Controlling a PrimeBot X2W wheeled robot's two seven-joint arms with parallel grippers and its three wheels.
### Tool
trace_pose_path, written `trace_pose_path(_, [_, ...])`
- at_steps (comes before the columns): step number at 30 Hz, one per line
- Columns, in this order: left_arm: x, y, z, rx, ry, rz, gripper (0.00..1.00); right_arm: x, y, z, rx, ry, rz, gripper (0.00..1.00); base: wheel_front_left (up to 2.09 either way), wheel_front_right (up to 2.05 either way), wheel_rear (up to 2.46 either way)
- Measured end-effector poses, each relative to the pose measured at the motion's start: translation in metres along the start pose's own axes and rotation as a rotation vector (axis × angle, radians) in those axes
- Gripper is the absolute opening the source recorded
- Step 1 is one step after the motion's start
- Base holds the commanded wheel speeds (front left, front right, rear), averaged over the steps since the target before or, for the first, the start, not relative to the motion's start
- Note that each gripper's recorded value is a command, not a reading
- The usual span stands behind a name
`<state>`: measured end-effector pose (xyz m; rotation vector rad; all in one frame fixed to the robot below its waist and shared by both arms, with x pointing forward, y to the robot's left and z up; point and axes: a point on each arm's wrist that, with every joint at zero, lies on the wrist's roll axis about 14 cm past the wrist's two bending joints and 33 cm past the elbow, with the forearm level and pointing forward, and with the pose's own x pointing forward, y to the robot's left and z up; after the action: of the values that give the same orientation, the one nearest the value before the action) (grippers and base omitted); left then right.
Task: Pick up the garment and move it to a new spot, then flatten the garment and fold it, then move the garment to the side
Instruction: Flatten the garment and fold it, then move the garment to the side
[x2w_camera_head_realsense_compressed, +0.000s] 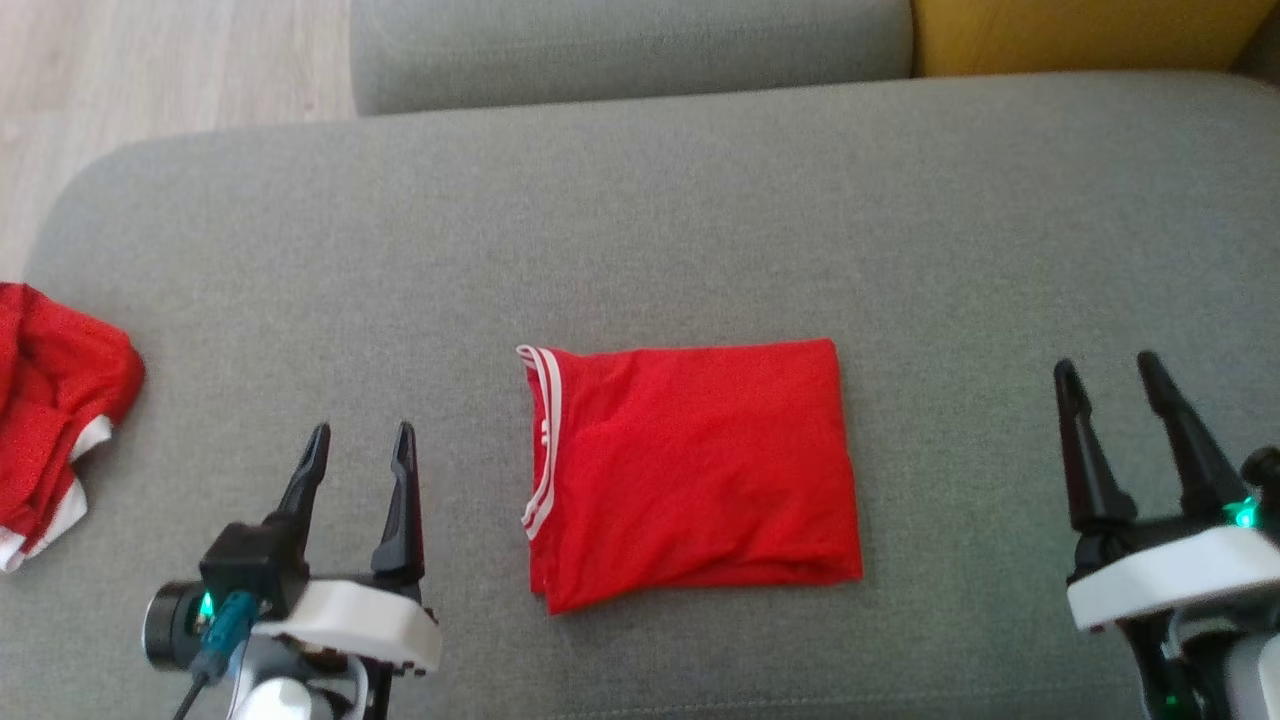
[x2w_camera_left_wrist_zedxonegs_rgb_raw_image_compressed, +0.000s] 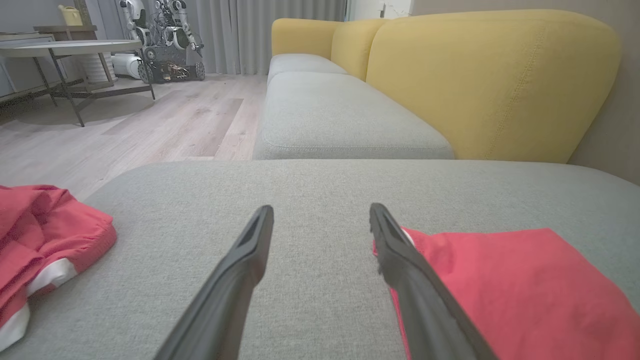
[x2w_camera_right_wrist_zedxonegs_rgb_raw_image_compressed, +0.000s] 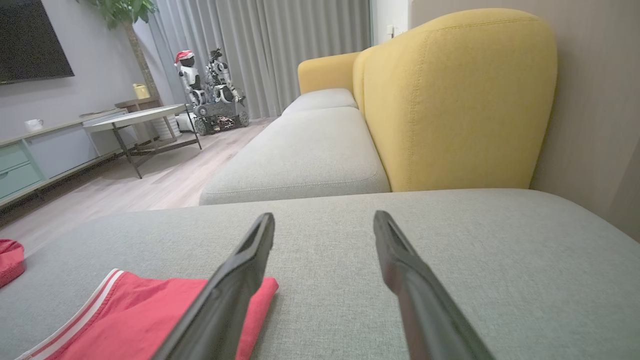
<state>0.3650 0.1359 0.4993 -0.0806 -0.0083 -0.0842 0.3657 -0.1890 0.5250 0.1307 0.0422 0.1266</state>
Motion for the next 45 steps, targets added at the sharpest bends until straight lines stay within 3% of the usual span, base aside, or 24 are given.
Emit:
trace_pose_path(11, [-0.027,0.01,-0.004,0.013,0.029,0.029,1.0,-0.023,0.006,-0.004,-0.006,0.019,0.0,1.0,0.0,0.0,0.0])
trace_pose_path(45, [-0.029,0.018,-0.007,0.018,0.048,0.06,1.0,-0.014,0.013,-0.011,-0.005,0.046,0.017,1.0,0.0,0.0,0.0])
